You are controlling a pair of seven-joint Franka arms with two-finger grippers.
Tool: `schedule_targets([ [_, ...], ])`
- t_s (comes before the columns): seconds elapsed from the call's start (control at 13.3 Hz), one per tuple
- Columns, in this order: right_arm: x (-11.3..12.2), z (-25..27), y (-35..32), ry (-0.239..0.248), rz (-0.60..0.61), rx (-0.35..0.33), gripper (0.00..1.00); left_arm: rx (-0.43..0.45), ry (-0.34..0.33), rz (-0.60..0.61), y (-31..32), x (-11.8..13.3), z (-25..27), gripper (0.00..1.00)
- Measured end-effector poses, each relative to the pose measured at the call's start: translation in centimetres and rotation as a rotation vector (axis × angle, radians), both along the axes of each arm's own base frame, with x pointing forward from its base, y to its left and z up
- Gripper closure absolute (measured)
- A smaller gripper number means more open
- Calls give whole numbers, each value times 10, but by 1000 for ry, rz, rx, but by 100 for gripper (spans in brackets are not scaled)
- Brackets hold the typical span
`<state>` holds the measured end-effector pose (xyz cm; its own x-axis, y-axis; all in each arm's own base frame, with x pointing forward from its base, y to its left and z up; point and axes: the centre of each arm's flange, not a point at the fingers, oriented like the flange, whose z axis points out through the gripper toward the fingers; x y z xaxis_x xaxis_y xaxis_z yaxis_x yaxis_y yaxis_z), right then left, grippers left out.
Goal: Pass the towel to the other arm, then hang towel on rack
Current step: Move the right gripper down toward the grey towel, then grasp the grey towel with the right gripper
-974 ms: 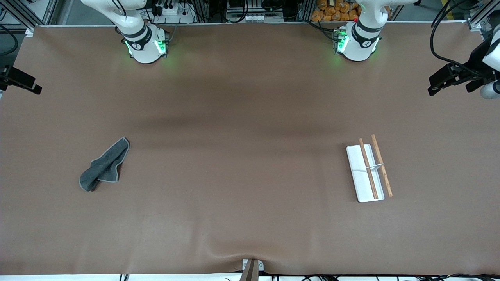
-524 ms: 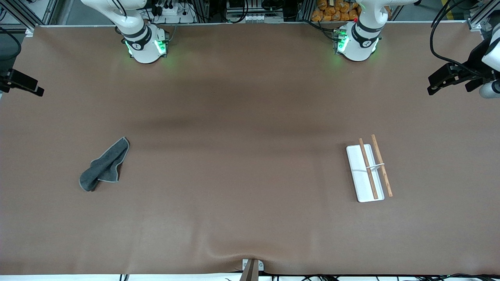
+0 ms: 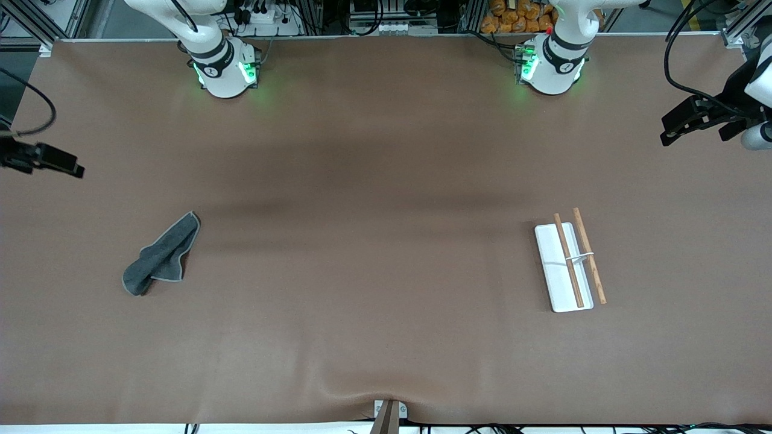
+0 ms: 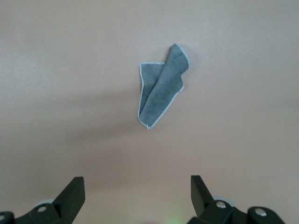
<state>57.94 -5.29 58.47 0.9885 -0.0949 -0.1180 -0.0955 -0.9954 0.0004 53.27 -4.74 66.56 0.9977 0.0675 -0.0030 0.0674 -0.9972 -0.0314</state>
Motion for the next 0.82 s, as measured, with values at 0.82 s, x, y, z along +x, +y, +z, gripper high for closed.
schedule_targets([
  [0.82, 77, -163, -21, 32, 9, -58, 0, 0, -8, 0, 0, -2, 4, 0],
])
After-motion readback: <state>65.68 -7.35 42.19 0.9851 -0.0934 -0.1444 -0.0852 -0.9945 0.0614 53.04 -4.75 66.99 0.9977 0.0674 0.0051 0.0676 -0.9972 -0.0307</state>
